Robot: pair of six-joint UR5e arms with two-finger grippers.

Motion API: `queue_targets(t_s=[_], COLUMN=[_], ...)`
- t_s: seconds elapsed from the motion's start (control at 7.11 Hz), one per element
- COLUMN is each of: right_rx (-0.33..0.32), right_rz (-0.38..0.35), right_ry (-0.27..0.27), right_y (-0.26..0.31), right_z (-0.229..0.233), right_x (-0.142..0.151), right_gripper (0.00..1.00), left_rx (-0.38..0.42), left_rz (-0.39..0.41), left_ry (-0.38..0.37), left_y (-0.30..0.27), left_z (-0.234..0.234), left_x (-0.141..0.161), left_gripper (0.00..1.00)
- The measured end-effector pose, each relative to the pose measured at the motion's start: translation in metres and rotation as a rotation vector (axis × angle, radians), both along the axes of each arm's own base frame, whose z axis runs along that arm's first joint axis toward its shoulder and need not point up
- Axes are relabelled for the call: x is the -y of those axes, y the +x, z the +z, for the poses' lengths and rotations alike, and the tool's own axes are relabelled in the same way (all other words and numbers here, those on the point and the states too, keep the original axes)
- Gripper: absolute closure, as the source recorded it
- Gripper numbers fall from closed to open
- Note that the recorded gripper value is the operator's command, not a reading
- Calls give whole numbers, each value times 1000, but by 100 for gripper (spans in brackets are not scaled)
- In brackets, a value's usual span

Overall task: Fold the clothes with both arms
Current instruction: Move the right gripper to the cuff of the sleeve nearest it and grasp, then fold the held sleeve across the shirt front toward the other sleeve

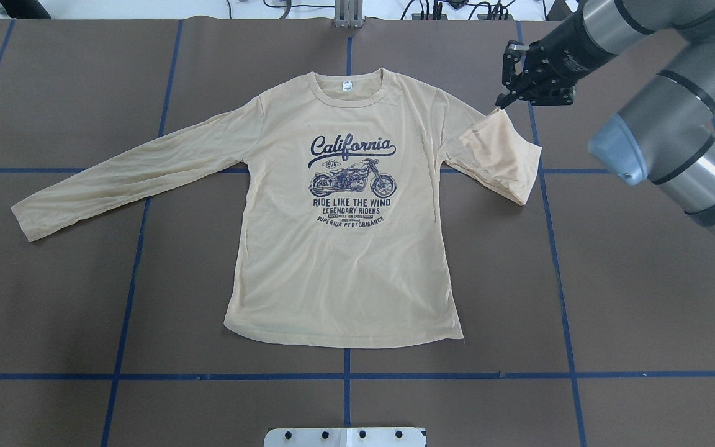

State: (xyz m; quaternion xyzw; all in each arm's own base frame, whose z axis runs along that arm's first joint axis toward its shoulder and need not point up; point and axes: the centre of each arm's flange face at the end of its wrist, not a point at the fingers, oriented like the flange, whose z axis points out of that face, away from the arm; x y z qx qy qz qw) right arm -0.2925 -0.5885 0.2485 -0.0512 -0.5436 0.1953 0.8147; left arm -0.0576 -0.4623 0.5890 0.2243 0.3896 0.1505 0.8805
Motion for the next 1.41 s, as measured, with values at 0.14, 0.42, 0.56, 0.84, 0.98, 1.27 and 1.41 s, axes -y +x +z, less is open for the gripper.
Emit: queue_targets(t_s=[0.14, 0.42, 0.56, 0.84, 0.98, 1.27, 1.41], right_rx=[-1, 8, 24, 48, 54, 74, 82], right_rz=[25, 60, 50, 11, -15, -71, -94], right_ry=[30, 105, 139, 216, 249, 295, 306], right_y=[-26, -86, -111, -173, -202, -233, -244], right_z=[-34, -108, -142, -198, -212, -227, -232], right_x=[3, 5, 1, -32, -56, -93, -108], right_gripper=[100, 100, 100, 100, 100, 100, 66], left_rx=[0, 0, 0, 0, 0, 0, 0], left_rz=[0, 0, 1, 0, 0, 0, 1], left_ry=[0, -1, -2, -1, -1, -2, -3], left_y=[0, 0, 0, 0, 0, 0, 0], left_z=[0, 0, 0, 0, 0, 1, 1], left_x=[0, 0, 0, 0, 0, 0, 0], left_gripper=[0, 0, 0, 0, 0, 0, 0])
